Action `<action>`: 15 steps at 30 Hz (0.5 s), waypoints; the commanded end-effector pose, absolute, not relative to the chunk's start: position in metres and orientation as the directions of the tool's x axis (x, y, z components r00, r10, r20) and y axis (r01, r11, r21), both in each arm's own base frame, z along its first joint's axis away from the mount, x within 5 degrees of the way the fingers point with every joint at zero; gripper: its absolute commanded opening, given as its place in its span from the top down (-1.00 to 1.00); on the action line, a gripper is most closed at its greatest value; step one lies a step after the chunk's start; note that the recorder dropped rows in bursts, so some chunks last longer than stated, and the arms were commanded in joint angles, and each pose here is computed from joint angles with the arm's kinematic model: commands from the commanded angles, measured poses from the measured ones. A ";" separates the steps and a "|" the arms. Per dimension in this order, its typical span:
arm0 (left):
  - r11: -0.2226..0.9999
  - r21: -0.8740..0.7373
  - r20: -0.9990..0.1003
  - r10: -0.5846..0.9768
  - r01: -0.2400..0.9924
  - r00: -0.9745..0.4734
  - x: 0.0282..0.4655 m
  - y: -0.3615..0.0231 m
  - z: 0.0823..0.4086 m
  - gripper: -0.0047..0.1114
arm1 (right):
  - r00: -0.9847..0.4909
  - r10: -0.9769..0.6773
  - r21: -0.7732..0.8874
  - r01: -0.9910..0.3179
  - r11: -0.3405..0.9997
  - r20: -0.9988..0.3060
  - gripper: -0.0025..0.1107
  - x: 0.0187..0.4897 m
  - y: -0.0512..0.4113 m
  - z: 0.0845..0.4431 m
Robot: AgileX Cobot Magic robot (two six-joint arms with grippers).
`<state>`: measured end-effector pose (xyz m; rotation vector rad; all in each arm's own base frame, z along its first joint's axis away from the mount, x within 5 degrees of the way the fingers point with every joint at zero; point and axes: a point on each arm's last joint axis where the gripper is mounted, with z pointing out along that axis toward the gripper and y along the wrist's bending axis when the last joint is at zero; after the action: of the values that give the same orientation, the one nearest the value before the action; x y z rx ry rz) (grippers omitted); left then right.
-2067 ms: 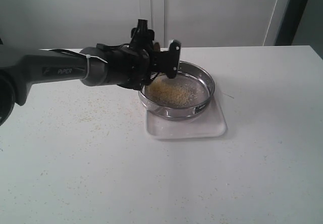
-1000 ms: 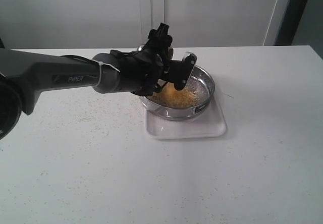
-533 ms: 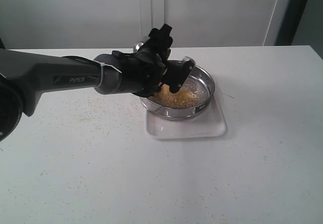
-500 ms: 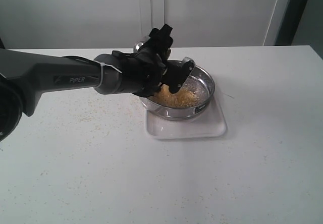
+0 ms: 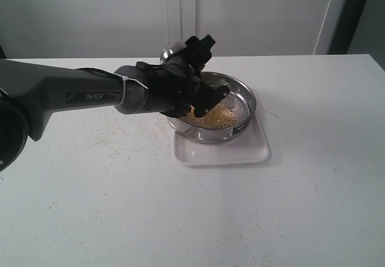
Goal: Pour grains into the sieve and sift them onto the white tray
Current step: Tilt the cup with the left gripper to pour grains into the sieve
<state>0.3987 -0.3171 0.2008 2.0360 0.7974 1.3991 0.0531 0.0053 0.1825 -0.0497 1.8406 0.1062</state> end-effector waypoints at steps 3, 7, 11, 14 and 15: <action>-0.728 0.675 0.683 0.677 0.115 0.276 0.391 -0.325 0.211 0.92 | -0.254 0.025 0.046 -0.080 0.996 -0.967 0.96 0.053 0.005 0.182; -0.798 0.593 0.762 0.600 0.110 0.245 0.392 -0.321 0.213 0.92 | -0.254 0.025 0.046 -0.080 0.996 -0.967 0.96 0.053 0.005 0.182; -0.821 0.557 0.793 0.570 0.123 0.216 0.392 -0.317 0.214 0.92 | -0.254 0.025 0.046 -0.080 0.996 -0.967 0.96 0.053 0.005 0.182; -0.821 0.557 0.793 0.570 0.123 0.216 0.392 -0.317 0.214 0.92 | -0.254 0.025 0.046 -0.080 0.996 -0.967 0.96 0.053 0.005 0.182; -0.819 0.561 0.790 0.574 0.123 0.215 0.392 -0.317 0.214 0.92 | -0.254 0.025 0.046 -0.080 0.996 -0.967 0.96 0.053 0.005 0.182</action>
<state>0.3926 -0.3185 0.2038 2.1509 0.6515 1.5889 0.0531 0.0053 0.1825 -0.0497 1.8406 0.1062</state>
